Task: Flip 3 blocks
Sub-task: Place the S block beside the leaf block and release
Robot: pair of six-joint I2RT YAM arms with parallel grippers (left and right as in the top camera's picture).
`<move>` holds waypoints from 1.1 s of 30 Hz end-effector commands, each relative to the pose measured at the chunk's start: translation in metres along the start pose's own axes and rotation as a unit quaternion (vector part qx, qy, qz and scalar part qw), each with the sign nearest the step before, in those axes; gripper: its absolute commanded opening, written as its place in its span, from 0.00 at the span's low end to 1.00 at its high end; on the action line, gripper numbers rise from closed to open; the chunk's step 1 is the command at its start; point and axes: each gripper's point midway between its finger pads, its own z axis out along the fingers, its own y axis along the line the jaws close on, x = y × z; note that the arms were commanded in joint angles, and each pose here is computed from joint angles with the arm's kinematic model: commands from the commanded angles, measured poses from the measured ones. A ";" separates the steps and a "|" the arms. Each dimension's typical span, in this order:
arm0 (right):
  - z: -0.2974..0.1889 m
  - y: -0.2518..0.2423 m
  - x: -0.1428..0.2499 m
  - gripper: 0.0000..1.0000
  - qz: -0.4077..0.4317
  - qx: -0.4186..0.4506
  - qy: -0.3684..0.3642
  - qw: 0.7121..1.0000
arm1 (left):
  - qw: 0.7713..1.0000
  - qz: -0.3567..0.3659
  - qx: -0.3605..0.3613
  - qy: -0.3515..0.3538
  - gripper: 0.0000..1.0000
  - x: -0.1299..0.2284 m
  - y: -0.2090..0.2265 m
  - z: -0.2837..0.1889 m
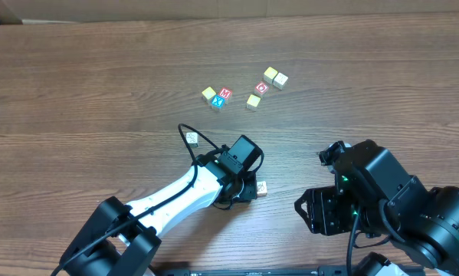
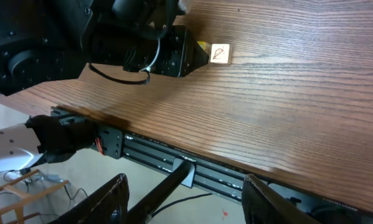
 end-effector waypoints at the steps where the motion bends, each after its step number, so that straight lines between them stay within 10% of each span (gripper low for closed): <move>1: -0.006 0.001 -0.004 0.60 0.003 -0.001 -0.014 1.000 | 1.000 -0.006 -0.003 0.011 0.08 0.004 0.002 0.006; 8: -0.006 0.001 -0.004 0.60 0.003 -0.001 -0.014 1.000 | 1.000 -0.006 -0.003 0.011 0.33 0.004 0.002 0.006; 23: -0.005 0.000 -0.004 0.60 0.003 -0.001 -0.013 1.000 | 1.000 0.001 0.008 -0.002 0.30 -0.002 -0.004 -0.004; 33: -0.005 0.000 -0.004 0.60 0.003 -0.001 -0.013 1.000 | 0.998 0.043 0.029 -0.032 0.56 -0.009 -0.018 -0.041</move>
